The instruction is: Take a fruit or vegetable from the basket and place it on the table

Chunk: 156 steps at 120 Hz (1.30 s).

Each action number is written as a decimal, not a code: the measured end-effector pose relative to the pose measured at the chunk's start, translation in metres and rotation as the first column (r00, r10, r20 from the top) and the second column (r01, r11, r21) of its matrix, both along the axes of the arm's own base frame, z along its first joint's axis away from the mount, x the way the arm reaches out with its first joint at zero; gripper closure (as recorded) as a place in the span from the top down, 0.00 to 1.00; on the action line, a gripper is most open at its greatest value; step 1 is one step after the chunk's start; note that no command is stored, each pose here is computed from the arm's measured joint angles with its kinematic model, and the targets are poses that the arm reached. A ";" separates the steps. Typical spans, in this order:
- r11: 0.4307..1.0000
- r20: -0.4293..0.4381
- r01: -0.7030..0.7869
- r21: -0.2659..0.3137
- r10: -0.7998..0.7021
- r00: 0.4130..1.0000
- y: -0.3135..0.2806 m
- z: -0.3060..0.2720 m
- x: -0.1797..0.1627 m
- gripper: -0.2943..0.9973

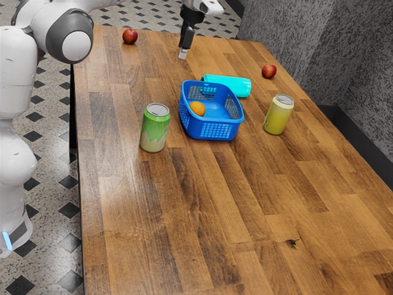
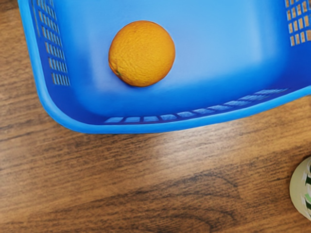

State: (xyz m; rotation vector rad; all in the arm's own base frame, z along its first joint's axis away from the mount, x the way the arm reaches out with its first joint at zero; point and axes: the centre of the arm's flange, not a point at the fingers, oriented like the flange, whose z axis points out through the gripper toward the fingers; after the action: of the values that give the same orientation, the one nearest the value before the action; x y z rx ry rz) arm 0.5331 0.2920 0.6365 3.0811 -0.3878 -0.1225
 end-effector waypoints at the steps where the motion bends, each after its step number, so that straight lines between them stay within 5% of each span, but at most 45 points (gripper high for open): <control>1: 1.000 0.000 0.001 0.000 -0.001 1.000 0.000 0.000 0.000 0.77; 33: 1.000 0.002 0.017 -0.003 -0.017 1.000 -0.002 0.001 0.001 0.77; 60: 0.998 0.141 0.009 0.058 -0.017 0.990 -0.017 0.085 -0.029 0.77; 71: 0.998 0.197 0.051 0.038 -0.058 0.979 -0.045 0.103 -0.021 0.77; 90: 0.994 0.203 0.106 -0.038 -0.096 0.974 -0.070 0.045 0.045 0.77; 136: 0.999 0.242 -0.041 -0.022 0.045 0.969 -0.033 0.036 0.047 0.77; 156: 0.990 0.195 -0.084 -0.111 0.105 0.975 -0.043 -0.023 0.084 0.77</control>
State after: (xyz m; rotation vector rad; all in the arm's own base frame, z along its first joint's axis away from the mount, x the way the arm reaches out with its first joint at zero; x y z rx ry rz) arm 0.6171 0.2492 0.6131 3.0110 -0.2440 0.2054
